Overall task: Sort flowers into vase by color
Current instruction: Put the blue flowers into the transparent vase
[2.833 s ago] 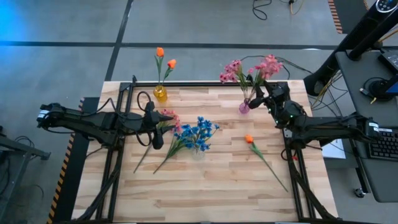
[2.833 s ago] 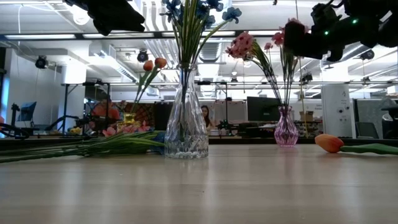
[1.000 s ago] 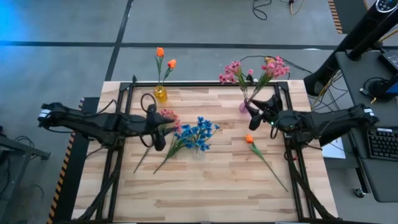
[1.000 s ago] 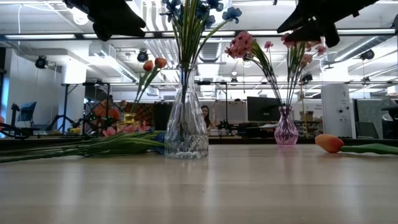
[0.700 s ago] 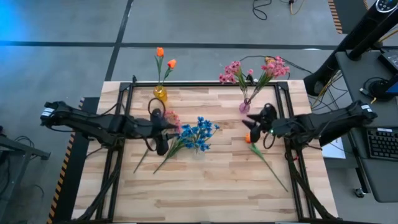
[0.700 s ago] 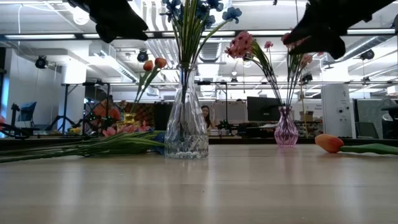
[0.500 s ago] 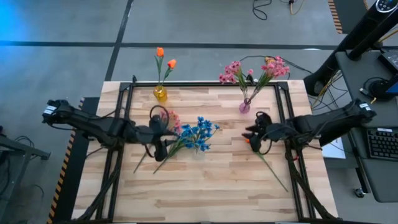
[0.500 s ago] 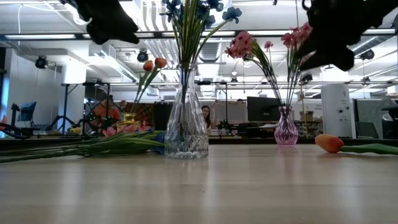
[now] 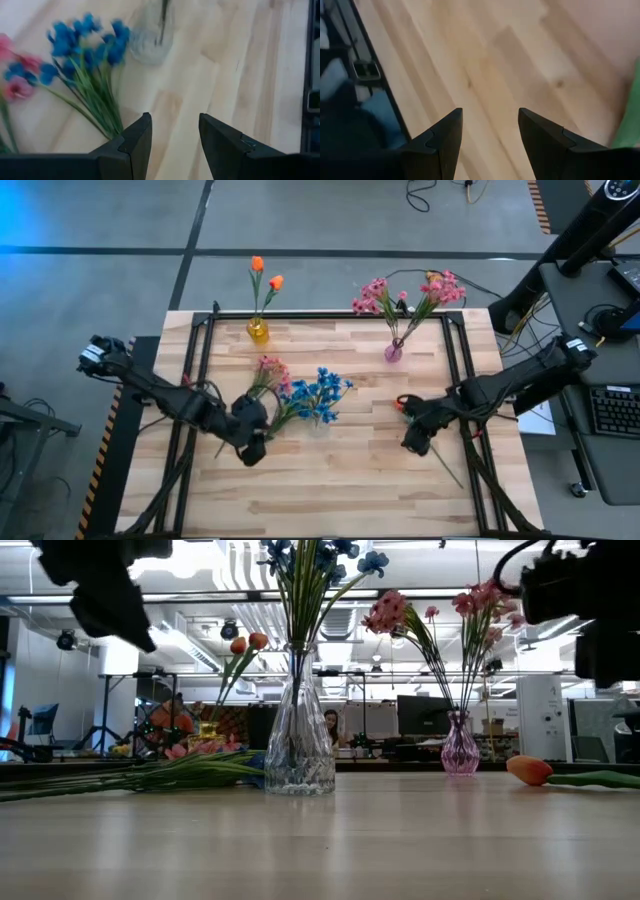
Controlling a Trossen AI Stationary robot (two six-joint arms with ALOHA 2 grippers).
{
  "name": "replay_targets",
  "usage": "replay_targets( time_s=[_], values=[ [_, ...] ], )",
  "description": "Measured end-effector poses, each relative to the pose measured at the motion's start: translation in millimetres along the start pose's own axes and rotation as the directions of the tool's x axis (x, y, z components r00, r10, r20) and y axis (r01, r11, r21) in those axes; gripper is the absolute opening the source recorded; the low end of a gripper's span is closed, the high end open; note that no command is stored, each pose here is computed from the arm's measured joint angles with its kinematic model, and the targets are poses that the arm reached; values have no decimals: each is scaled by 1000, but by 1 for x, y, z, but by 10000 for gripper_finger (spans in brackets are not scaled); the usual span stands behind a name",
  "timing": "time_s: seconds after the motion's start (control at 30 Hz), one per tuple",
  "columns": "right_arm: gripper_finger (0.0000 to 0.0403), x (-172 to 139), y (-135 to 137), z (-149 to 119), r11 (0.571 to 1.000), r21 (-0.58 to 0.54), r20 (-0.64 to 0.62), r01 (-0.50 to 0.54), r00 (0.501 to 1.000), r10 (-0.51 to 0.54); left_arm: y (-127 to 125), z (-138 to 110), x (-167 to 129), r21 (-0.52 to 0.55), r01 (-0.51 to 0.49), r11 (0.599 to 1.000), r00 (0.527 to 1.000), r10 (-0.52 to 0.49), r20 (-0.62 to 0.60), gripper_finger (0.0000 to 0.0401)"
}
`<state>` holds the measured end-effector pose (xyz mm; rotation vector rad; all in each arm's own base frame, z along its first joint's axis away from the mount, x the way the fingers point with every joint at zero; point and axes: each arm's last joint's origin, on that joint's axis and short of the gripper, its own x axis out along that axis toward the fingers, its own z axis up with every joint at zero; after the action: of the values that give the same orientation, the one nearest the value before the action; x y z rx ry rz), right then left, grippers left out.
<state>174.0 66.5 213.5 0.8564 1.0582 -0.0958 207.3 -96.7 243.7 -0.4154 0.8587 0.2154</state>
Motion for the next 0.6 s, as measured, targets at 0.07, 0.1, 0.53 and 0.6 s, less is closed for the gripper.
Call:
replay_targets(
  time_s=[0.07, 0.1, 0.53, 0.6],
  values=[
    [185, 3, 2, -4, 1000, -9, -24, 2, 1000, -2, -4, -5, 6, 4, -12, 1000, 1000, 12, -28, 146],
    [185, 4, 2, -5, 1000, -14, -32, 5, 999, -5, -6, -7, 10, 1, -20, 1000, 999, 20, -38, 146],
    [185, 13, 3, -8, 998, -35, -41, 47, 998, -49, -7, -25, 55, 29, -243, 970, 967, 245, -77, 203],
    [185, 14, 3, -8, 998, -35, -42, 49, 998, -50, -6, -28, 60, 45, -271, 961, 958, 274, -85, 218]
  ],
)
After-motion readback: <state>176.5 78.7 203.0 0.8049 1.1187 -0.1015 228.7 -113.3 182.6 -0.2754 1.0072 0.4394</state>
